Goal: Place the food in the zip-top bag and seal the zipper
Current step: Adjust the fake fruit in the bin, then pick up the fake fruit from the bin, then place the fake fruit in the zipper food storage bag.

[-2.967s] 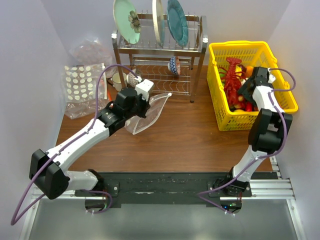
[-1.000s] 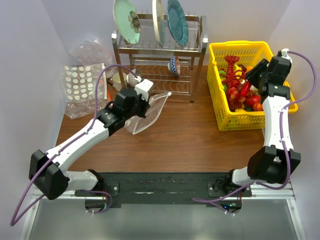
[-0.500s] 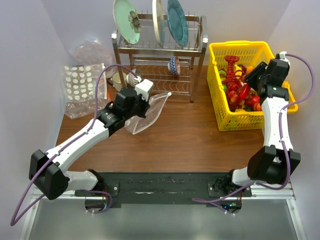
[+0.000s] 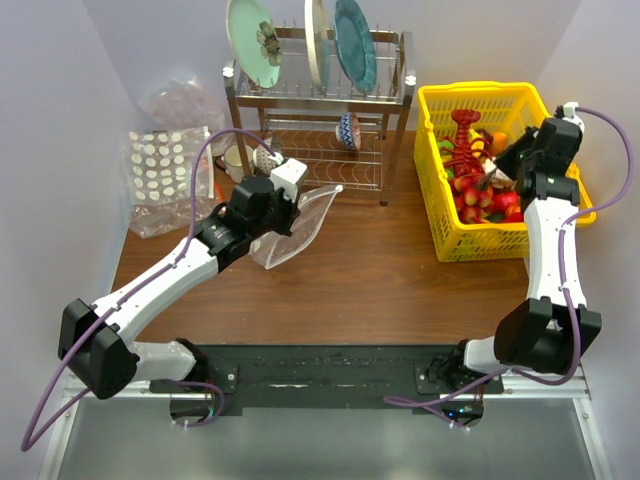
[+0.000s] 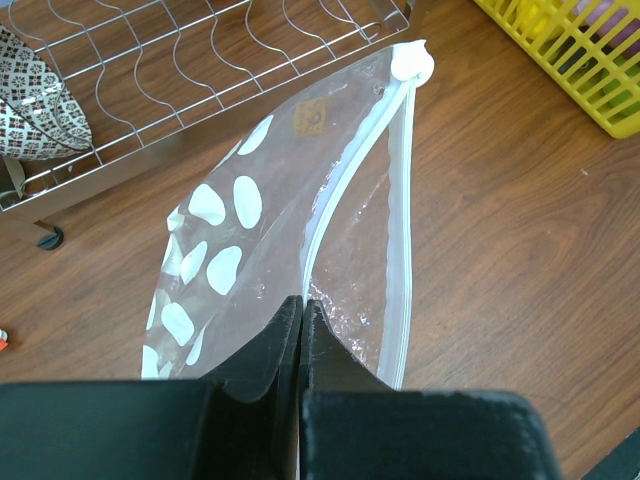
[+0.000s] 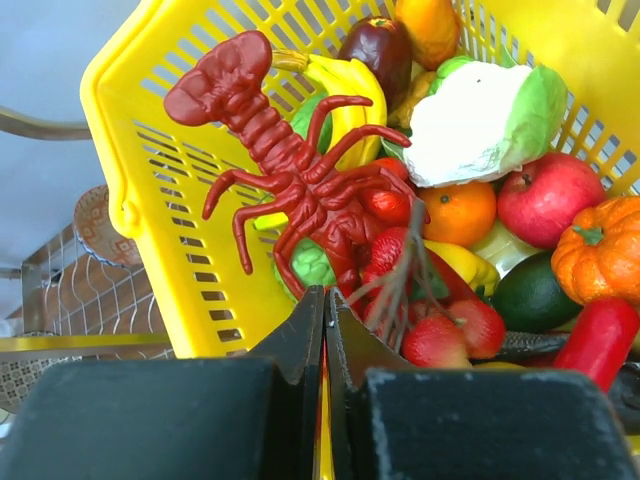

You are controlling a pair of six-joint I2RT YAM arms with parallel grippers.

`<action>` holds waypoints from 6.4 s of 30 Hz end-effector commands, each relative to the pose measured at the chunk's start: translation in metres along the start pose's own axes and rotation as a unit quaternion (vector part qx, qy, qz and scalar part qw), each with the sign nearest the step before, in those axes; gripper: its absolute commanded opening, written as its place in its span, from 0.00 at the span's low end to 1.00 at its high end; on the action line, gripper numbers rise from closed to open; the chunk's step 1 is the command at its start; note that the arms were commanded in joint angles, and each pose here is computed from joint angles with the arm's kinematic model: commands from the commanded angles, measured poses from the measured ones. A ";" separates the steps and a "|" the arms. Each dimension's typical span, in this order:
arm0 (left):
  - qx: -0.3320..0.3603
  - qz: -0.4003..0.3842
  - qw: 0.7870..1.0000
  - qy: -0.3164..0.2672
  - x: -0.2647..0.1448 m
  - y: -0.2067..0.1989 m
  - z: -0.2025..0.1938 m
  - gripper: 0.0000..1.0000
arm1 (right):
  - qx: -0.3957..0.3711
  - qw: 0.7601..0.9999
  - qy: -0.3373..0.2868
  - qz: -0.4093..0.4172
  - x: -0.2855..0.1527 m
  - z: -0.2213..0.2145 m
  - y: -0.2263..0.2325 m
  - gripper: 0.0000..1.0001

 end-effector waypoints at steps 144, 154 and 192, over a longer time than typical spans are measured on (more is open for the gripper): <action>-0.201 -0.268 0.930 -0.150 -0.025 -0.065 0.115 0.00 | 0.139 0.896 0.222 0.359 -0.131 -0.221 0.167 0.00; -0.207 -0.270 0.931 -0.131 -0.012 -0.082 0.090 0.00 | 0.270 0.911 0.184 0.254 -0.118 -0.199 0.159 0.00; -0.126 -0.305 0.939 -0.093 0.017 -0.150 0.044 0.00 | 0.371 0.914 0.154 0.063 -0.115 -0.193 0.106 0.00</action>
Point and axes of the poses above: each gripper's point midway between its finger pads, its own x axis out along the fingers, its own y axis along the line the jaws close on, z = x × y, the point moved 4 cm from there along -x, back along the fingers, and after that the axes turned 13 degrees about x, right-handed, at the moved point
